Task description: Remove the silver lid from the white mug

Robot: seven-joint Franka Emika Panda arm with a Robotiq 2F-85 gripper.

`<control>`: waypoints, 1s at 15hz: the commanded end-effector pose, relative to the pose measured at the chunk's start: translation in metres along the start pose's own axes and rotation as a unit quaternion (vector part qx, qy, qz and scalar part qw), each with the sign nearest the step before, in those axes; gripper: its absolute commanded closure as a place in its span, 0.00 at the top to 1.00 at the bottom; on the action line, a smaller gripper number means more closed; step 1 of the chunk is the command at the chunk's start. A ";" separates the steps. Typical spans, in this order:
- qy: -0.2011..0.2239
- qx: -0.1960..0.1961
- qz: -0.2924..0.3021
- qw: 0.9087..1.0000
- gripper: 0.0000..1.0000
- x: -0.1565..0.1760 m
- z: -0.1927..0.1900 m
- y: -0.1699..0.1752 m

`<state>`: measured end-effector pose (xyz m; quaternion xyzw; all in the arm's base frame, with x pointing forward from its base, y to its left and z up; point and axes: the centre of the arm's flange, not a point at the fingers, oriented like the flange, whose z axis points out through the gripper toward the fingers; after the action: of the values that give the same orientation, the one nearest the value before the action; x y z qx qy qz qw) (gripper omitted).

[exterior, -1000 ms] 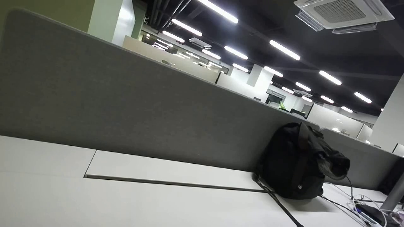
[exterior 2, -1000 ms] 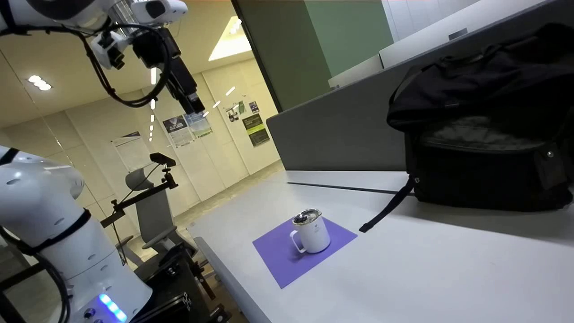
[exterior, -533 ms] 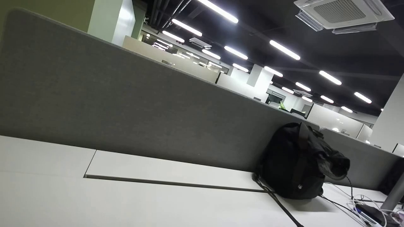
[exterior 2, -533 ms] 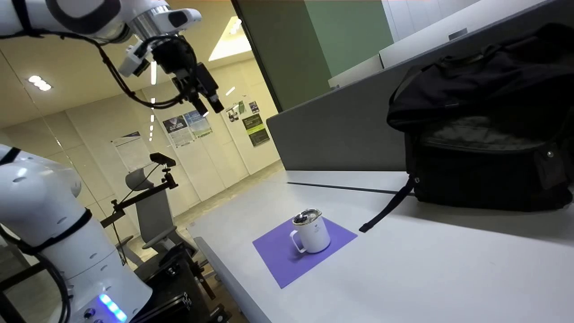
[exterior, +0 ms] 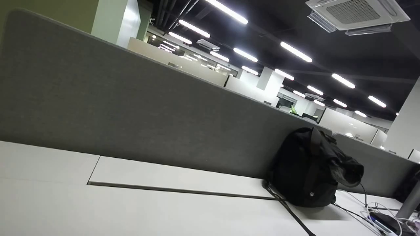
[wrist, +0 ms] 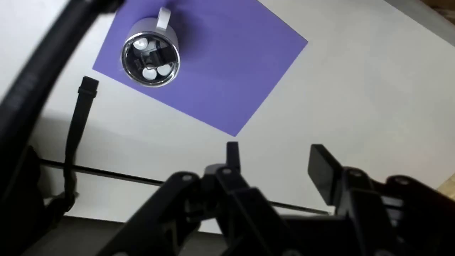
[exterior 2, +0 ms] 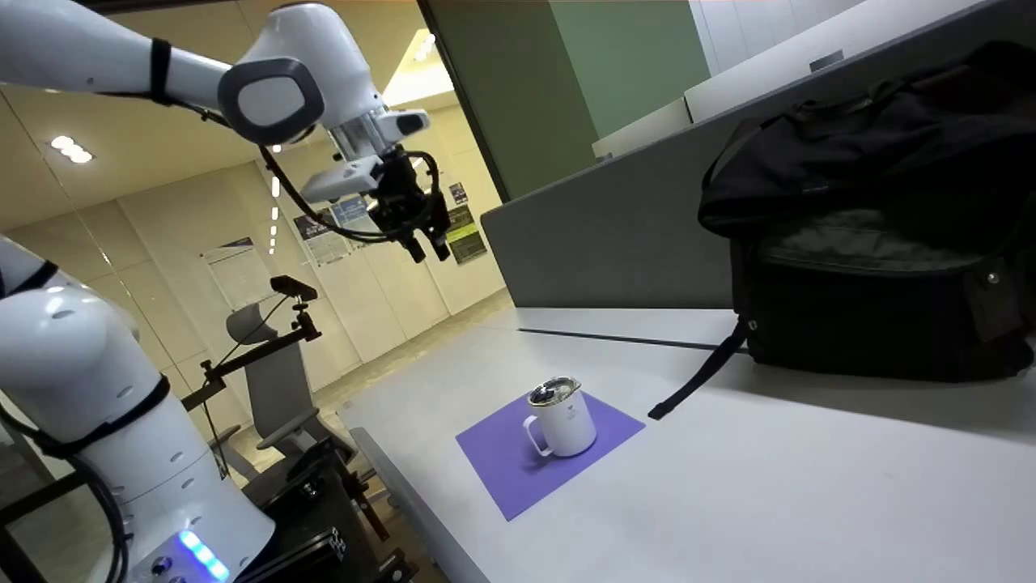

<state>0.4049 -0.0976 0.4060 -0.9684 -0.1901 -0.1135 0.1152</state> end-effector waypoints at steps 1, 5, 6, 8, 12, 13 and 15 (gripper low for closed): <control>-0.027 -0.018 -0.052 0.998 0.24 0.000 0.047 0.002; -0.042 -0.045 -0.090 0.994 0.01 -0.008 0.083 0.003; -0.042 -0.051 -0.093 0.993 0.00 -0.009 0.090 0.005; -0.039 -0.070 -0.098 0.992 0.00 -0.010 0.099 0.009; -0.039 -0.114 -0.086 0.989 0.00 -0.007 0.112 0.023; -0.059 -0.120 -0.071 0.988 0.00 -0.005 0.114 0.027; -0.051 -0.108 -0.088 0.989 0.01 -0.012 0.114 0.024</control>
<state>0.4233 -0.0933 0.2901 -0.9591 -0.2670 -0.0937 -0.0105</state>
